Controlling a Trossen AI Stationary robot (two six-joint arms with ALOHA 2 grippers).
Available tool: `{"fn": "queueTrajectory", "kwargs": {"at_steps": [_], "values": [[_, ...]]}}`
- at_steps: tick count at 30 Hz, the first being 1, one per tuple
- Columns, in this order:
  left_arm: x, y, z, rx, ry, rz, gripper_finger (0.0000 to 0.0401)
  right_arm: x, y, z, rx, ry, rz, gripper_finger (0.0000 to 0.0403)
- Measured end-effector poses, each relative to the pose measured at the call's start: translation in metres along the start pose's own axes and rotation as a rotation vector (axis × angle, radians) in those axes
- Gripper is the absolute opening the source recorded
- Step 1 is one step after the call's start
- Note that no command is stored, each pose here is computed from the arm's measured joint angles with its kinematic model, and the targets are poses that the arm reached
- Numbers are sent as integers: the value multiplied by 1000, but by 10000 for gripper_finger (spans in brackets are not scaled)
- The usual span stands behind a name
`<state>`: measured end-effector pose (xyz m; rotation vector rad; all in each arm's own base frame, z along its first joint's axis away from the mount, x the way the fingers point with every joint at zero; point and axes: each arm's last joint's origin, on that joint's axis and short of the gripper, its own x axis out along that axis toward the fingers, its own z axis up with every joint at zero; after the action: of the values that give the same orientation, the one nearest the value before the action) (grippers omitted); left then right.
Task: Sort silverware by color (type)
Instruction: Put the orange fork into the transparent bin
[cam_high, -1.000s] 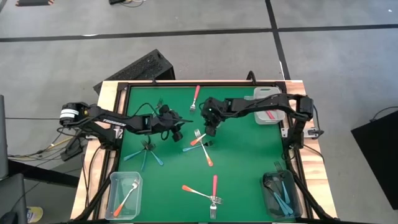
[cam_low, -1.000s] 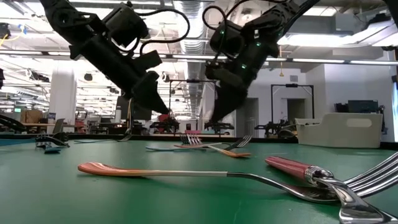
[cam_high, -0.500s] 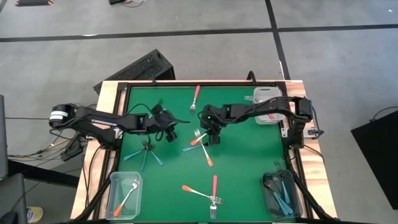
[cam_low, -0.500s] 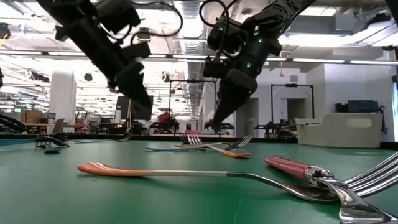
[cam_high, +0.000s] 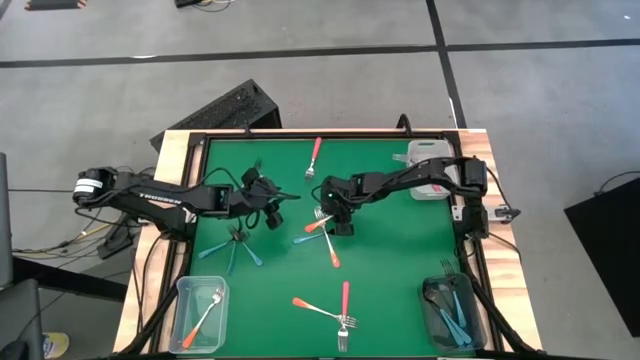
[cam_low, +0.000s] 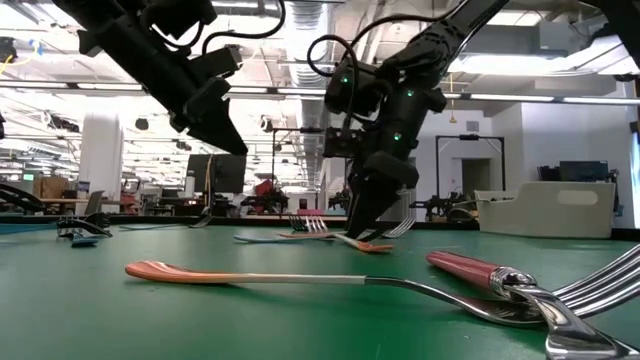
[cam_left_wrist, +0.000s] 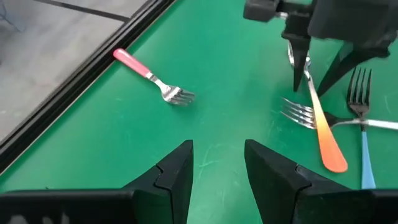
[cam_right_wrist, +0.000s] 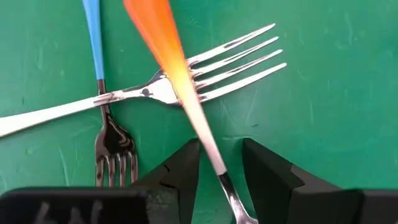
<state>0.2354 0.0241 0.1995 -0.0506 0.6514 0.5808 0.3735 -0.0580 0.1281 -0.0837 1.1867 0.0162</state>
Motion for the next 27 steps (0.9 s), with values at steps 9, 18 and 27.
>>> {"fn": "queueTrajectory", "kwargs": {"at_steps": [9, 18, 27], "values": [[15, -11, 9, 9, -114, -58, 132, -8, -2, 6, 42, -65, -63, 19], [24, -27, 13, 93, -187, -257, 132, -18, 15, 31, 316, -195, -204, 19], [16, -49, 3, 431, -200, -351, 132, -41, 23, 65, 445, -309, 82, 19]]}}
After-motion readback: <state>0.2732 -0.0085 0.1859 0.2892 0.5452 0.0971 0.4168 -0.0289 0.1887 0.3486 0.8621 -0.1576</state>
